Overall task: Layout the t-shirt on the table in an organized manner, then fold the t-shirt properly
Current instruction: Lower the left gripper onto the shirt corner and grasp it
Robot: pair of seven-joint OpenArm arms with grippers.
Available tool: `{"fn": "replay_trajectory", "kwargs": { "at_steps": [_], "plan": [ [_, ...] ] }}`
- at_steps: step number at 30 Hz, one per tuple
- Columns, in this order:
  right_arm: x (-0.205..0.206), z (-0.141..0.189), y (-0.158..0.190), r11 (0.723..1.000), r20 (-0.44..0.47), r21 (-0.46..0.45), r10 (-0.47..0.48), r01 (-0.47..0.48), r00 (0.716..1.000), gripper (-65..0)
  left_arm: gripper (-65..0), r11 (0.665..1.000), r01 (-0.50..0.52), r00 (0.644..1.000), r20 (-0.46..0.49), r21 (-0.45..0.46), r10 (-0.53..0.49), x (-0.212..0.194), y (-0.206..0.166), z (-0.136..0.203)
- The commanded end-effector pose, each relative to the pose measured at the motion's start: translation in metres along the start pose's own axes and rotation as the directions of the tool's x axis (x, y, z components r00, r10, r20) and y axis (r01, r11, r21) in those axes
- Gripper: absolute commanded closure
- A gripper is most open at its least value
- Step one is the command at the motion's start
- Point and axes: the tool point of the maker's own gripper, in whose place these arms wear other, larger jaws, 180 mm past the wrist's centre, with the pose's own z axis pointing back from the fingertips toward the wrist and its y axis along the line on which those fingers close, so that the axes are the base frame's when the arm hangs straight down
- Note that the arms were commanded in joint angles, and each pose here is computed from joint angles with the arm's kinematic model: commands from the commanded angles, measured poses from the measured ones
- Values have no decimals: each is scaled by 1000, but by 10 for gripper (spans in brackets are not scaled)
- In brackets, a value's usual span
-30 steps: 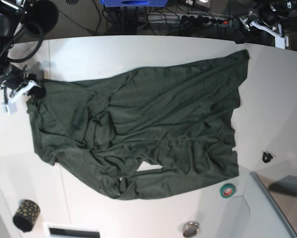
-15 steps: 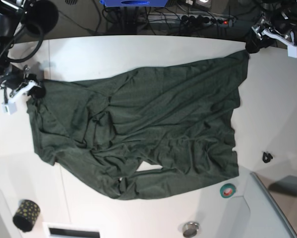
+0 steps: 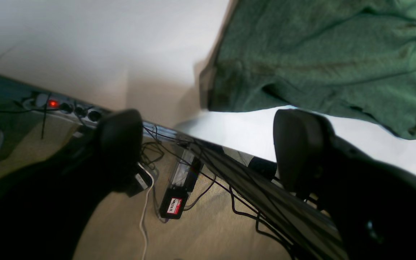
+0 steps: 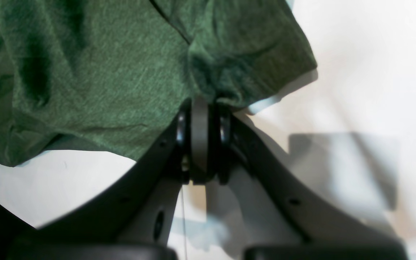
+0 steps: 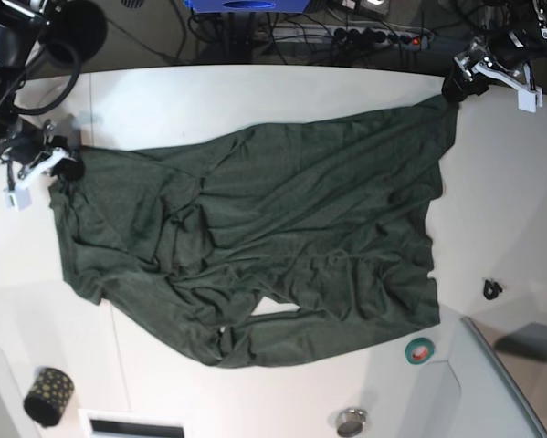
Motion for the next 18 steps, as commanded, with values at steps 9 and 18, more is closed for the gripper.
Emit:
{"fn": "replay_trajectory", "kwargs": {
  "at_steps": [9, 18],
  "plan": [
    [-4, 3, -9, 999, -37, -36, 11, -12, 999, -5, -541, 997, 60, 998, 13, -55, -59, 12, -24, -14],
    [-3, 4, -10, 999, -35, -38, 13, -14, 999, -5, -541, 998, 49, 998, -29, -26, -49, -10, -12, -3]
  ]
}}
